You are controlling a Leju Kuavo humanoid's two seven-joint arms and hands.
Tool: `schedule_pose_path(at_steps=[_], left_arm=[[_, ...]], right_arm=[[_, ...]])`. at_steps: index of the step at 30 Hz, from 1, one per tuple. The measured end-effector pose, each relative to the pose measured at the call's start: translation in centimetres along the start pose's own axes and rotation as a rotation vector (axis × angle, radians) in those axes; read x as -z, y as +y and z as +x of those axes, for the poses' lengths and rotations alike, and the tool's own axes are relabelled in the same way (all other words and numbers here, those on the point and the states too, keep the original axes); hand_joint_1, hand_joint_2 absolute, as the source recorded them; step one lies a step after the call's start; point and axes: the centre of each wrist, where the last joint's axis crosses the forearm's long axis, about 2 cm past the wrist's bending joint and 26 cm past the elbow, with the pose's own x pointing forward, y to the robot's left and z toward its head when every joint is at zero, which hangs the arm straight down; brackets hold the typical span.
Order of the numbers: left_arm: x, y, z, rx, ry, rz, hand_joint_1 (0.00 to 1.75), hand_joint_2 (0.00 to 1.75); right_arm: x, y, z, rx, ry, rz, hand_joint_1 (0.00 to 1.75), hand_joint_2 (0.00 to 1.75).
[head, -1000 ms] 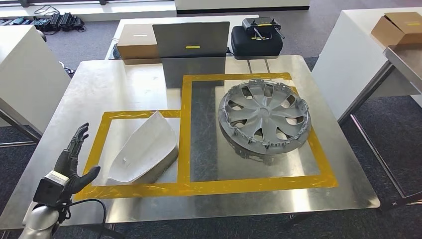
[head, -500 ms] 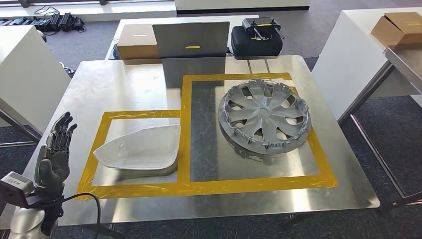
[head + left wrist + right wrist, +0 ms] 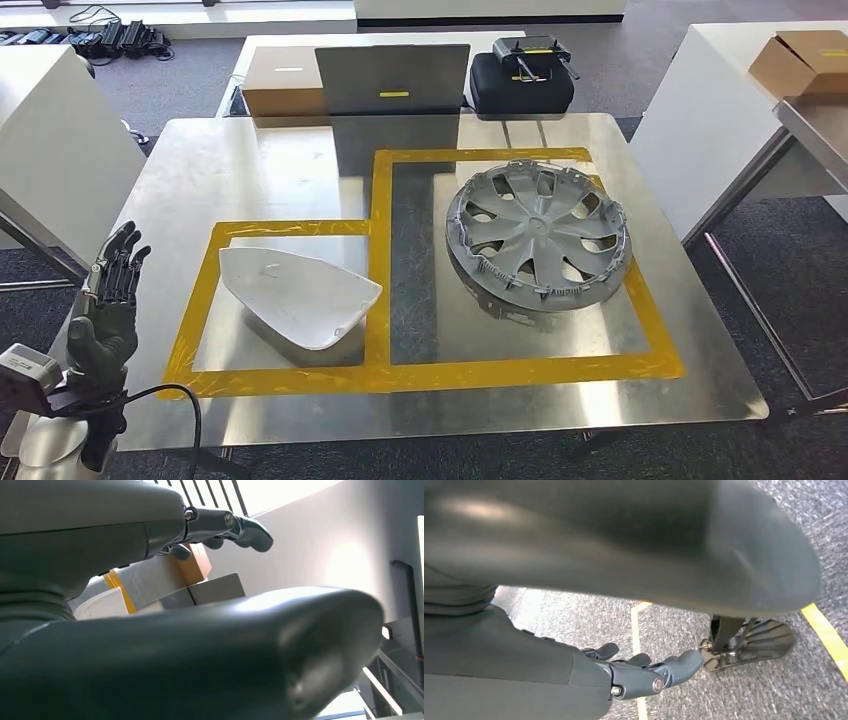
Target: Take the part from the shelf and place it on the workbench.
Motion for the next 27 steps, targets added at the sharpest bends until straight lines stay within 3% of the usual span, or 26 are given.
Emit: schedule_pose_path(at_steps=[27], left_arm=[[0.9, -1.0, -0.9, -0.035, 0.01, -0.017, 0.0, 0.0]], right_arm=[[0.0, -0.1, 0.3, 0.009, -0.004, -0.012, 0.0, 0.0]])
